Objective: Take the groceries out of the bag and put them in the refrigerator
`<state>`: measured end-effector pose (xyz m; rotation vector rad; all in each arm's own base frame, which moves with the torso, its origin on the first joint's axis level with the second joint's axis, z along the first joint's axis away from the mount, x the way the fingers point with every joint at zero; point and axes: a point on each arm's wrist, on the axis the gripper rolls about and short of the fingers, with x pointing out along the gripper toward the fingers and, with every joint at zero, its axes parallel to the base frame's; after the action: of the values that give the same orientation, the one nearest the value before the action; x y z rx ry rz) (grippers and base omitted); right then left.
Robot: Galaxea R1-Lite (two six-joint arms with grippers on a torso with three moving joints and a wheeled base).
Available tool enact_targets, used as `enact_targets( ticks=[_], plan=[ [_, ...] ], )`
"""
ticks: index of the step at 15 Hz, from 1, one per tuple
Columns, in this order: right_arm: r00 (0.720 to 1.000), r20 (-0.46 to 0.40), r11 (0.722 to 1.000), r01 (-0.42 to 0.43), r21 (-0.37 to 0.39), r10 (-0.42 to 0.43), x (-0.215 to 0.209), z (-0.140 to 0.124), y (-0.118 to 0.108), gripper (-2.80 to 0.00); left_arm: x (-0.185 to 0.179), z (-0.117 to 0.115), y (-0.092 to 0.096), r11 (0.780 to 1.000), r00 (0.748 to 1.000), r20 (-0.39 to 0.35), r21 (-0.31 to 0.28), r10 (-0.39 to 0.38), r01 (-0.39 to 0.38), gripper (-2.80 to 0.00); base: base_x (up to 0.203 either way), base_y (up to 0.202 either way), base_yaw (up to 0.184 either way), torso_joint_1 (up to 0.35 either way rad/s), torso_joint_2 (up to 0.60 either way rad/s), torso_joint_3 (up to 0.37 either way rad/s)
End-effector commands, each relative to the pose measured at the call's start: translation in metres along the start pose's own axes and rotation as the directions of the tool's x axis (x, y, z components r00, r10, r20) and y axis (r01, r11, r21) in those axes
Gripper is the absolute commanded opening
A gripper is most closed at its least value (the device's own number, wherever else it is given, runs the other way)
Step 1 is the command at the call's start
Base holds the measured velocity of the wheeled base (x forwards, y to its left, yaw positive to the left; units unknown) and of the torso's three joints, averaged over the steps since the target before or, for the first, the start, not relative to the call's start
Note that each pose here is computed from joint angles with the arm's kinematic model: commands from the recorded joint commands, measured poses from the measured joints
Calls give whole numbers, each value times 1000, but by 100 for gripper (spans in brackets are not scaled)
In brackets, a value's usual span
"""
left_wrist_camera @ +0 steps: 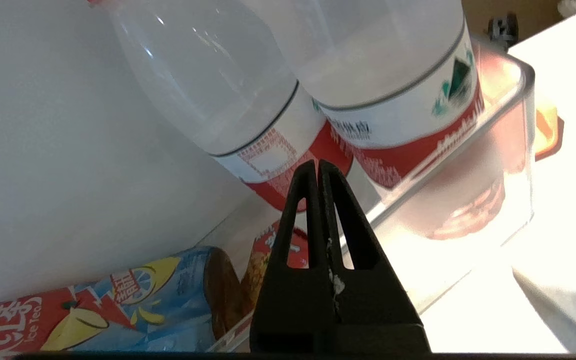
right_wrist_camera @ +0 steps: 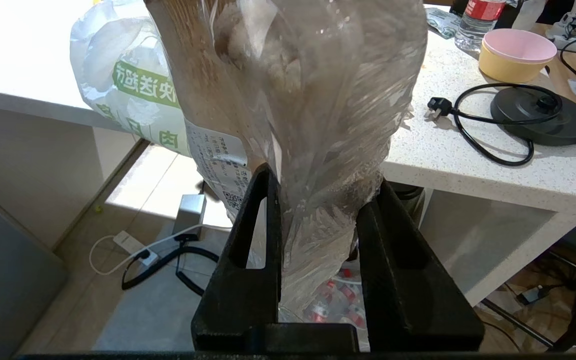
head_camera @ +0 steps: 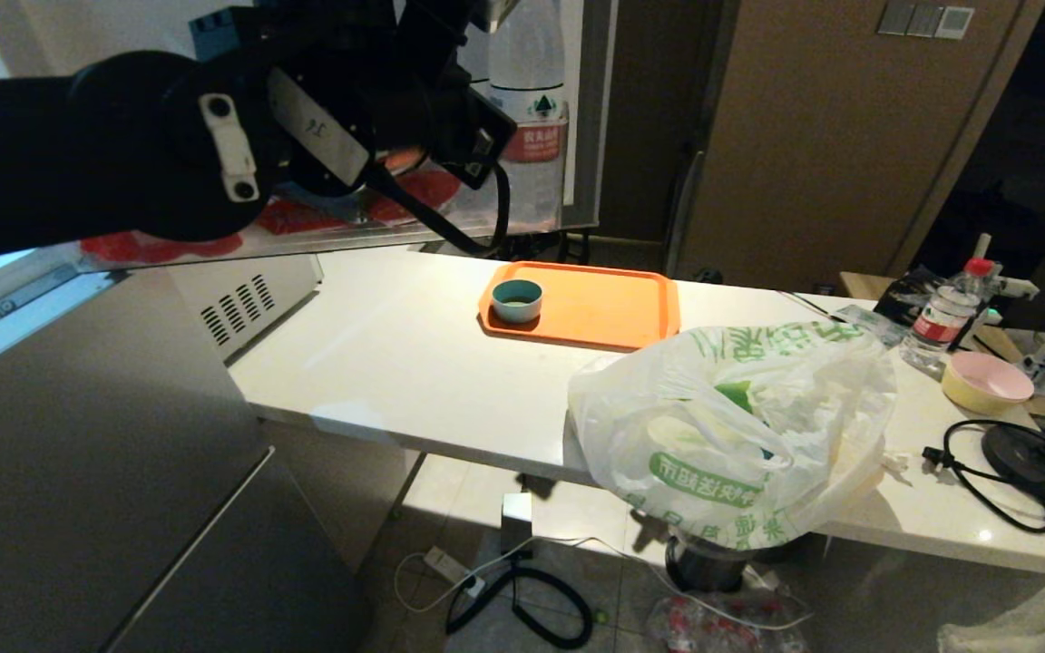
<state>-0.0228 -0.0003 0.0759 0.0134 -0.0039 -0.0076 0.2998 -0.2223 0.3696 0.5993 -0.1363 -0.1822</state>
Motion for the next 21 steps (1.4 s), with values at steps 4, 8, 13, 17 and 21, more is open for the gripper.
enact_targets(
  ticks=[4,8,13,17,21],
  plan=[
    [1000,-1,1000,0,-1,0,0,0,0,-280,-3,-2,11,999,1000,-23,41,15,-14,-280,0,0,0,0,0,0],
    [1000,-1,1000,0,0,0,0,0,0,-280,8,-2,6,998,998,25,14,61,-61,-280,0,0,0,0,0,0],
    [1000,-1,1000,0,0,0,0,0,0,-280,19,-5,-3,994,994,59,44,96,-98,-280,0,0,0,0,0,0],
    [1000,-1,1000,0,0,0,0,0,0,-280,11,-2,4,984,996,46,156,76,-82,-280,0,0,0,0,0,0],
    [1000,-1,1000,0,0,0,0,0,0,-280,6,0,9,969,997,43,232,70,-78,-280,0,0,0,0,0,0]
  ],
)
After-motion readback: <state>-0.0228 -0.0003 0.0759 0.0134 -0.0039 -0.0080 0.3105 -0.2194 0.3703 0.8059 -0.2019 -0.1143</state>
